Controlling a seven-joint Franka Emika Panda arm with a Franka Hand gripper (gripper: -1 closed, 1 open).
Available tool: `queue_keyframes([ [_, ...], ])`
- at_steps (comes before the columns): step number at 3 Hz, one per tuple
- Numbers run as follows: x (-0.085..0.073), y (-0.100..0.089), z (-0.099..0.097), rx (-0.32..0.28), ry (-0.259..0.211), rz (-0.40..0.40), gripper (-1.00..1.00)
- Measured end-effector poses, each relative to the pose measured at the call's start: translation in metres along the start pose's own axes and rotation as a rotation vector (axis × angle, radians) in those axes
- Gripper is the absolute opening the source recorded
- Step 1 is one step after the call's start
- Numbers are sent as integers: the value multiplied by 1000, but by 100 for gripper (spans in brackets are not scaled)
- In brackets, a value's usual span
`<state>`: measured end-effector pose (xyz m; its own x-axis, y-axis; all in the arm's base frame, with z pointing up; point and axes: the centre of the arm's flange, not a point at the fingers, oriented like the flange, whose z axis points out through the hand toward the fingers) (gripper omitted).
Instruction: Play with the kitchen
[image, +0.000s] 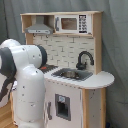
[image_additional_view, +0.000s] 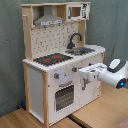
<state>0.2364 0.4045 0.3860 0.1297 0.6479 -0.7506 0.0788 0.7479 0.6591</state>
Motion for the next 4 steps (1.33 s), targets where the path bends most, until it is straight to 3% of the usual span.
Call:
queue_keyframes([
  [1, -16, -7, 13, 3, 7, -24, 100],
  [3, -20, -59, 55, 20, 9, -120, 100],
  [4, -20, -68, 76, 7, 27, -136, 100],
])
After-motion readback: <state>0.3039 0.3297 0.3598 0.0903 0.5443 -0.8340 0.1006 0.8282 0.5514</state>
